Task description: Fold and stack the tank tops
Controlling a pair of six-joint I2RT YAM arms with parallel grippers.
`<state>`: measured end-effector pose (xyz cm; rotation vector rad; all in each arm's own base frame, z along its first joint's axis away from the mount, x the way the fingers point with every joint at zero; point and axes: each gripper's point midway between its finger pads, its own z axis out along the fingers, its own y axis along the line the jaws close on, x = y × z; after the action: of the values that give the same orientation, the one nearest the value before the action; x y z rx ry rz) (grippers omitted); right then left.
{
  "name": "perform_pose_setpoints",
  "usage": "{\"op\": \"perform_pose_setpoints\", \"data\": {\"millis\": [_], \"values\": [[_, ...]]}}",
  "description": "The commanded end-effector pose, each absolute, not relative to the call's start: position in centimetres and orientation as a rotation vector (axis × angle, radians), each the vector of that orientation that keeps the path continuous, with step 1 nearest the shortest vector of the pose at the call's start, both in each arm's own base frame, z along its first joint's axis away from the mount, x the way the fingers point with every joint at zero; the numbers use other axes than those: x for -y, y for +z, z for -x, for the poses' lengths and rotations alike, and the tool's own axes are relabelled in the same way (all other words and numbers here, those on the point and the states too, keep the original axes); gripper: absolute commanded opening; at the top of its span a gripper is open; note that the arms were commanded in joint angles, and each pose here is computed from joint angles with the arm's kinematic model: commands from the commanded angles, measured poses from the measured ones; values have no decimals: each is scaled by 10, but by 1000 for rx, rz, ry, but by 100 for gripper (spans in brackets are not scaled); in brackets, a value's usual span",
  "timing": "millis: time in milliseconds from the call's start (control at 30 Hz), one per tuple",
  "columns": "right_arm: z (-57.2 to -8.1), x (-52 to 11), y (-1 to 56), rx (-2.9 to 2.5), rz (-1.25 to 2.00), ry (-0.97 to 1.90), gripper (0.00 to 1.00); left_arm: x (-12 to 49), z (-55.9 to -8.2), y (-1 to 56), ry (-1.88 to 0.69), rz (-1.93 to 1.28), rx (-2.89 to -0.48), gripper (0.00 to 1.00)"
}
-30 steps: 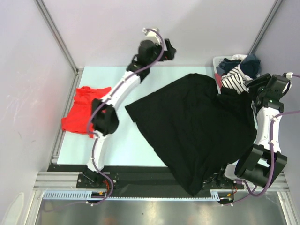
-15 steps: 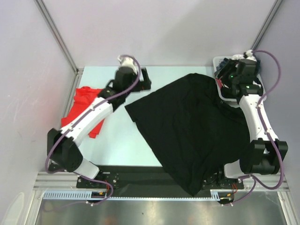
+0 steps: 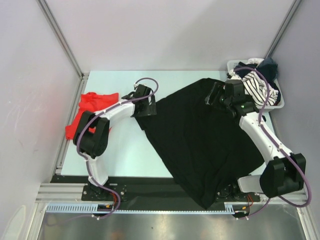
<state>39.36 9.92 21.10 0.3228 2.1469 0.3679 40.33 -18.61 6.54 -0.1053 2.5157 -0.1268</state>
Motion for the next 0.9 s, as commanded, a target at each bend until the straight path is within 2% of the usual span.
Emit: {"op": "perform_pose_setpoints", "data": {"millis": [0,233,367,433,467,567,733,800,867], "values": [[-381,-99,232,-2073,-276,341,67,174,-433,66,-131,199,-2484,94],[-365,-90,228,-2071,-268,307,66,164,-465,47,-117,251,-2514,86],[-362,-93,229,-2070,-261,325,66,146,-483,33,-62,334,-2543,74],[-360,-92,231,-2067,-258,327,66,144,-494,31,-138,358,-2544,68],[-360,-92,231,-2066,-257,325,66,144,-496,30,-160,361,-2548,62],[-360,-91,229,-2070,-256,321,66,147,-494,30,-168,342,-2566,66],[-367,-96,223,-2081,-261,344,65,141,-487,29,-149,317,-2585,65],[-371,-99,219,-2093,-260,352,66,140,-485,35,-141,315,-2581,78],[-375,-98,214,-2100,-272,343,66,132,-477,36,-107,321,-2581,86]]}}
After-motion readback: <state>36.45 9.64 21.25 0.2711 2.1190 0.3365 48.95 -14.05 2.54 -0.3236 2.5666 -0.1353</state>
